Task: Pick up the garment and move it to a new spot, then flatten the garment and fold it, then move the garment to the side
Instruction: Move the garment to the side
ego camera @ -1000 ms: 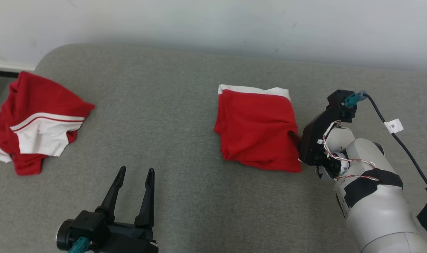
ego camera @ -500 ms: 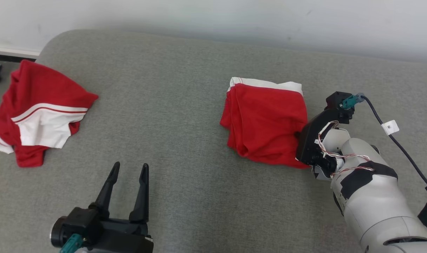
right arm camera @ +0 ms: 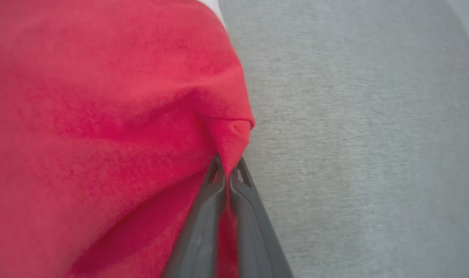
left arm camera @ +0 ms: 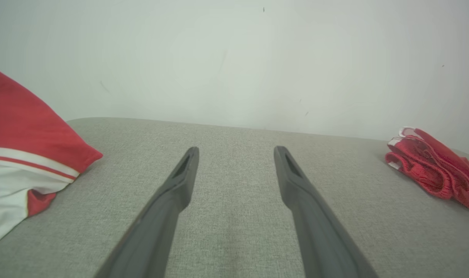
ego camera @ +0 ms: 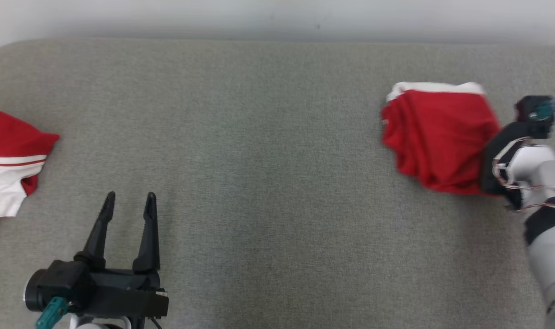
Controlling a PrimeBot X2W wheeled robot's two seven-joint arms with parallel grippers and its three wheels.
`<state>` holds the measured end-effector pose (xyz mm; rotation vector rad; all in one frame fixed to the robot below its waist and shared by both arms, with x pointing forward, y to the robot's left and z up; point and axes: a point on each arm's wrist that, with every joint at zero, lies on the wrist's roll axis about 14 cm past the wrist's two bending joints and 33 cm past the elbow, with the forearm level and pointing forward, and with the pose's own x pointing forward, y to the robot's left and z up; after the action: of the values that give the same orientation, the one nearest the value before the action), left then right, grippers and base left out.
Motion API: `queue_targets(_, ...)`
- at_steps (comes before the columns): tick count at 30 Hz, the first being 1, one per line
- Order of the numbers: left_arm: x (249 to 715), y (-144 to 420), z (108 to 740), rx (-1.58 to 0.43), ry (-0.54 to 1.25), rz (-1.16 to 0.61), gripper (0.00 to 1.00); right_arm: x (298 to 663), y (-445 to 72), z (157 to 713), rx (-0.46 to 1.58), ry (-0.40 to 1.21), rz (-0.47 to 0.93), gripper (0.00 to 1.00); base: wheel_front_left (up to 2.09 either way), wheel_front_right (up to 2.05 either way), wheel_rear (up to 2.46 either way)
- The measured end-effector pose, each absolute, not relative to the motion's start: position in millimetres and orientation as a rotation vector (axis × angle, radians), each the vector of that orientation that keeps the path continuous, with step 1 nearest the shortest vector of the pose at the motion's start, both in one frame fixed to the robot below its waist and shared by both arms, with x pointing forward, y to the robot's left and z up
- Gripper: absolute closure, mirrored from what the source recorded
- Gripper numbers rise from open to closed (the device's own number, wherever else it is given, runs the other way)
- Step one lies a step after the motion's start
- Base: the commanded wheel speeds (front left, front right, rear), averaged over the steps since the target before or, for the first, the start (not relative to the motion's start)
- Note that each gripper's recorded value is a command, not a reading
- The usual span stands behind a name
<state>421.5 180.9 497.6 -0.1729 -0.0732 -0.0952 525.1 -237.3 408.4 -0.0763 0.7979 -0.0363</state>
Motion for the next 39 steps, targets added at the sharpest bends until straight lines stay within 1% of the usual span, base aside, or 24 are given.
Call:
queue_targets(5, 438, 178, 492, -0.159, -0.068, -0.116, 0.00, 521, -319, 413, -0.246, 0.810, -0.187, 1.00, 0.00, 0.00, 0.00)
queue_targets(11, 456, 176, 475, -0.134, -0.040, -0.142, 0.00, 507, -372, 400, -0.425, 0.877, -0.286, 1.00, 0.00, 0.00, 0.00)
queue_targets(16, 467, 173, 459, -0.123, -0.010, -0.163, 0.00, 503, -413, 403, -0.565, 0.869, -0.354, 1.00, 0.00, 0.00, 0.00)
queue_targets(25, 478, 174, 444, -0.112, 0.013, -0.169, 0.00, 512, -437, 413, -0.670, 0.772, -0.381, 1.00, 0.00, 0.00, 0.00)
queue_targets(33, 482, 166, 436, -0.108, 0.029, -0.201, 0.00, 495, -463, 426, -0.689, 0.723, -0.439, 1.00, 0.00, 0.00, 0.00)
queue_targets(34, 482, 165, 435, -0.107, 0.032, -0.207, 0.00, 496, -463, 428, -0.696, 0.704, -0.435, 0.71, 0.00, 0.00, 0.00)
queue_targets(35, 482, 163, 434, -0.107, 0.035, -0.211, 0.00, 497, -462, 429, -0.704, 0.684, -0.426, 0.11, 0.00, 0.00, 0.00)
queue_targets(36, 483, 162, 433, -0.108, 0.036, -0.214, 0.00, 499, -459, 431, -0.709, 0.657, -0.413, 0.14, 0.00, 0.00, 0.00)
queue_targets(37, 483, 161, 432, -0.106, 0.037, -0.218, 0.00, 500, -456, 431, -0.713, 0.643, -0.401, 0.00, 0.00, 0.00, 0.00)
queue_targets(39, 483, 158, 431, -0.101, 0.039, -0.228, 0.00, 503, -453, 435, -0.721, 0.602, -0.389, 0.00, 0.00, 0.00, 0.00)
